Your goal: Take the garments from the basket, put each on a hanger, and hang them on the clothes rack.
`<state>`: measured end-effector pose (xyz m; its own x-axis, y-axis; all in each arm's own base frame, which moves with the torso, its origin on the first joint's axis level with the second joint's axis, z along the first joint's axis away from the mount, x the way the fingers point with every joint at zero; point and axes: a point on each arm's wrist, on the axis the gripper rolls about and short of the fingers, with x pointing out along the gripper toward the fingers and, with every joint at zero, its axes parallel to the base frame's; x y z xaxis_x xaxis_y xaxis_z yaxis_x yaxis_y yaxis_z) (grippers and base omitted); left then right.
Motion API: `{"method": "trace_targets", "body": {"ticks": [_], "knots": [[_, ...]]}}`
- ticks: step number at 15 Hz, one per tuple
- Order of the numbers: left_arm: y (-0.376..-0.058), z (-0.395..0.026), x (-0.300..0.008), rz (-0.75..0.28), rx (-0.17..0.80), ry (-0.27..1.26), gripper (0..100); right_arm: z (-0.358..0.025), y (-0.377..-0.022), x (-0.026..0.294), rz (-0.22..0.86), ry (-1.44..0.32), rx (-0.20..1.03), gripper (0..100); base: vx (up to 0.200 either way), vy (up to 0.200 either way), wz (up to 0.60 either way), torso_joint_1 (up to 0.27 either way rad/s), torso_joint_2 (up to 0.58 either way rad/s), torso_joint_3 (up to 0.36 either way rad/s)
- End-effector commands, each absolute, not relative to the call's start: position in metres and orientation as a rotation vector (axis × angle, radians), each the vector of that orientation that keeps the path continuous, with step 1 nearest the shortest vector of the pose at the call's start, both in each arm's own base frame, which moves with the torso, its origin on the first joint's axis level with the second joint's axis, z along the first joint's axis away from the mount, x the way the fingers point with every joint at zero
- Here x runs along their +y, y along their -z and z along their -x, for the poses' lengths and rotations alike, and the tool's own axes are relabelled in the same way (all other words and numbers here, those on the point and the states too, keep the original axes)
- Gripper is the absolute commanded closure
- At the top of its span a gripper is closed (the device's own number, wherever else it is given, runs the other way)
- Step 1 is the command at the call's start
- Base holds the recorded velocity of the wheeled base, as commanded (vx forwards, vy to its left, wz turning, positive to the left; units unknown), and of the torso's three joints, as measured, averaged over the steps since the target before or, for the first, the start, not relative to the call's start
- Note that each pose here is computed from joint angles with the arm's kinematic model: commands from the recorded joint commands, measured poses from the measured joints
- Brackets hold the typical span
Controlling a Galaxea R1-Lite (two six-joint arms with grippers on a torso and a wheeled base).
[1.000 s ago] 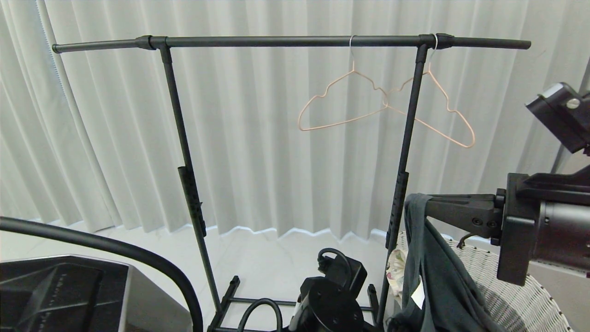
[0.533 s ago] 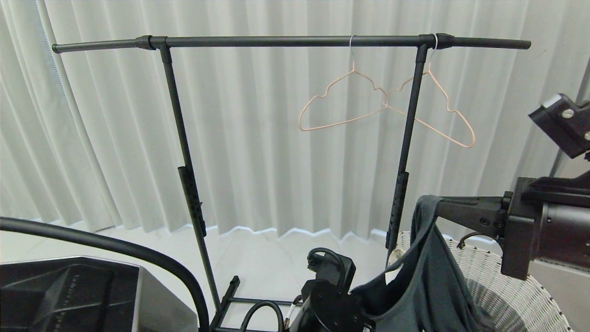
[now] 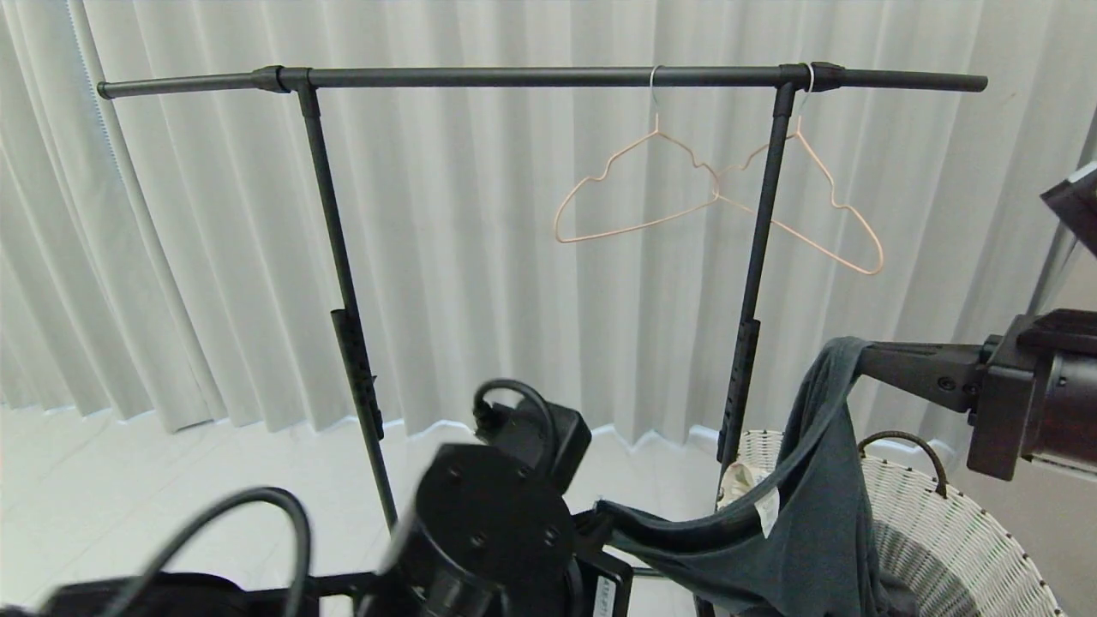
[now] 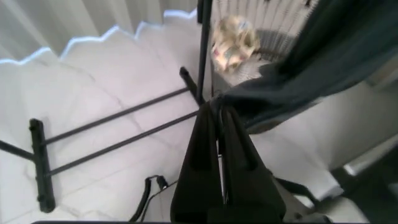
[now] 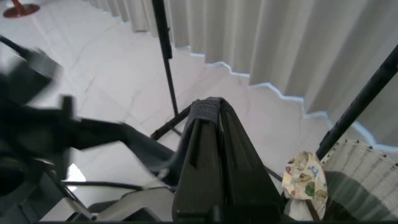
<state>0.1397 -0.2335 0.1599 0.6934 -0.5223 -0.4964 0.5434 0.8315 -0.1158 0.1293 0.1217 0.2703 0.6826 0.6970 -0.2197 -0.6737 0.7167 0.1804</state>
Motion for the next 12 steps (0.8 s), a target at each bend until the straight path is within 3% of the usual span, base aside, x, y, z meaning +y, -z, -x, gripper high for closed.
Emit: {"method": "trace_targets", "body": {"ticks": [1, 4, 8, 12], "knots": [[-0.261, -0.117, -0.196, 0.108, 0.378, 0.642, 100, -0.125, -0.279, 0.118, -0.092, -0.778, 0.241, 100, 0.000, 0.000, 0.00, 0.000, 0.00, 0.000], [-0.300, -0.111, -0.183, 0.119, 0.346, 0.645, 100, -0.121, -0.294, 0.114, -0.099, -0.787, 0.178, 100, 0.000, 0.000, 0.00, 0.000, 0.00, 0.000], [-0.317, -0.110, -0.178, -0.023, 0.242, 0.637, 100, -0.120, -0.317, 0.113, -0.125, -0.791, 0.102, 100, 0.000, 0.000, 0.00, 0.000, 0.00, 0.000], [-0.342, -0.113, -0.181, 0.018, 0.177, 0.636, 100, -0.116, -0.323, 0.109, -0.123, -0.792, 0.070, 100, 0.000, 0.000, 0.00, 0.000, 0.00, 0.000]]}}
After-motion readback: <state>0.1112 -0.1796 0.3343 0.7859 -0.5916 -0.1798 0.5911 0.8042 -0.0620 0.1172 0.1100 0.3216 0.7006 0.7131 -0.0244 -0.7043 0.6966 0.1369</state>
